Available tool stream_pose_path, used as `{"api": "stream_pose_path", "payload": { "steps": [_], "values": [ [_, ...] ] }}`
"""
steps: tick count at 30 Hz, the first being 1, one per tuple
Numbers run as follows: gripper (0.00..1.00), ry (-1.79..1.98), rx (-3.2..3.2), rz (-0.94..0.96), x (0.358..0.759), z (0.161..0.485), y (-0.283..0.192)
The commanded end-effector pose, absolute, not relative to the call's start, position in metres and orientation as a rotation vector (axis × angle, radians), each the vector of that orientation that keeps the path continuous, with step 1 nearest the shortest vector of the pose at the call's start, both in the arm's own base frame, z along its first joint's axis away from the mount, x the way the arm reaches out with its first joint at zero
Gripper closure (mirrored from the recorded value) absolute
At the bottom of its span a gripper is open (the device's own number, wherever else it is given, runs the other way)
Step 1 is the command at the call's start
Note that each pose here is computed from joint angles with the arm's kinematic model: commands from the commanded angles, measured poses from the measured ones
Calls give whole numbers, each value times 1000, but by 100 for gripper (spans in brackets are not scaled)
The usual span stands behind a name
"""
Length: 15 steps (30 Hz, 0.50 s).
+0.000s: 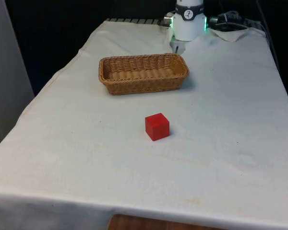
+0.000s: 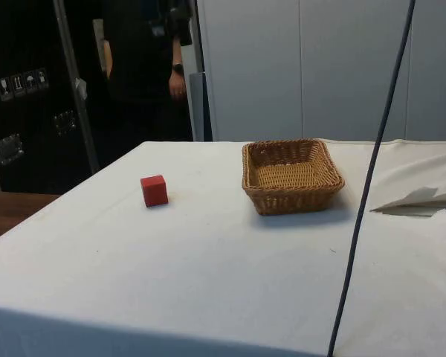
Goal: Pick up the cube and place it into the basket.
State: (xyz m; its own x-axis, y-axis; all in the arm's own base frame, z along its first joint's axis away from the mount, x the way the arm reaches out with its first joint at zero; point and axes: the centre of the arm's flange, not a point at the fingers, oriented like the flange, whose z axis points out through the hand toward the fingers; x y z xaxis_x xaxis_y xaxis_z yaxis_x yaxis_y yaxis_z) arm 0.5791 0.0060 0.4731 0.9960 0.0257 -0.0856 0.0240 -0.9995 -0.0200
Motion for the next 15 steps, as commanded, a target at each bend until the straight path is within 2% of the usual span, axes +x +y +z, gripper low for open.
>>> {"api": "stream_pose_path", "payload": {
  "steps": [1, 15],
  "values": [
    [0, -35, -3122, 129, 581, 470, 6],
    [0, -3, -3152, 16, 607, 439, 14]
  ]
}}
